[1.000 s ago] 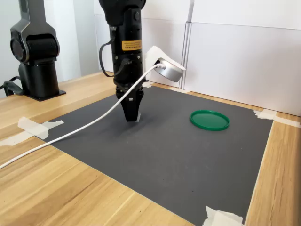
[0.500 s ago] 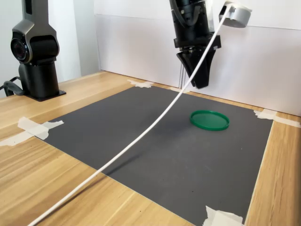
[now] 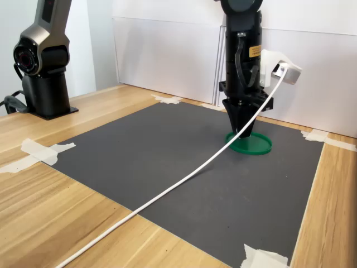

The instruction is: Grasp a white terminal and put it in the green lid.

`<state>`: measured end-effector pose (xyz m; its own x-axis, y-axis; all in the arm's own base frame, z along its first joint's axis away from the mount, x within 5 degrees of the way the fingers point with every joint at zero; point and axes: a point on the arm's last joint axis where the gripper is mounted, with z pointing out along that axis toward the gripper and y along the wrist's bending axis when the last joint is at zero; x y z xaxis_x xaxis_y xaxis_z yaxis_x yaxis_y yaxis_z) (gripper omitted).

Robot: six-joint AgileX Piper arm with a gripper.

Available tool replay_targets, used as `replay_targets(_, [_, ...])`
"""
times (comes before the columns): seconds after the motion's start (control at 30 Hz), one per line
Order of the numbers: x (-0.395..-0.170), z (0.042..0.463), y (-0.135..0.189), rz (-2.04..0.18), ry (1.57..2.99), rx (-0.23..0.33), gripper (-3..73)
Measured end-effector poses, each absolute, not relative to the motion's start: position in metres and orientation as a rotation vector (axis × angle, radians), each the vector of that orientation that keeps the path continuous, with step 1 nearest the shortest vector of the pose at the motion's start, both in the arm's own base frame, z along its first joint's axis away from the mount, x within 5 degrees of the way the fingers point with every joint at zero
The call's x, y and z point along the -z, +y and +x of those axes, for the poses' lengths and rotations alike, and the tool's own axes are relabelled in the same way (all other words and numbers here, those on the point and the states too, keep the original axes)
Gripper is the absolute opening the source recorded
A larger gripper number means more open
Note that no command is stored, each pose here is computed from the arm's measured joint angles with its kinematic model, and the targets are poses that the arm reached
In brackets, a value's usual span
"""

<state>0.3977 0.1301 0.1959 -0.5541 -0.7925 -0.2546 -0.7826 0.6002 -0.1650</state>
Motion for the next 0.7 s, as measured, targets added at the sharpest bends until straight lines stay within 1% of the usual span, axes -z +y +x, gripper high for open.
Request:
replay_targets(0.07, [-0.196,0.398,0.129,-1.288,2.526,0.059,19.3])
replay_targets(0.27, [-0.195,0.402,0.13,-1.23,2.517,0.062,48.6])
replay_targets(0.37, [-0.2,0.402,0.13,-1.212,2.499,0.071,58.6])
replay_targets(0.4, [-0.205,0.401,0.13,-1.203,2.486,0.074,60.6])
replay_targets(0.47, [-0.224,0.399,0.129,-1.171,2.429,0.084,62.6])
replay_targets(0.57, [-0.265,0.39,0.126,-1.109,2.311,0.103,63.3])
replay_targets(0.63, [-0.291,0.376,0.122,-1.07,2.231,0.115,63.3])
replay_targets(0.7, [-0.309,0.36,0.116,-1.033,2.158,0.126,63.1])
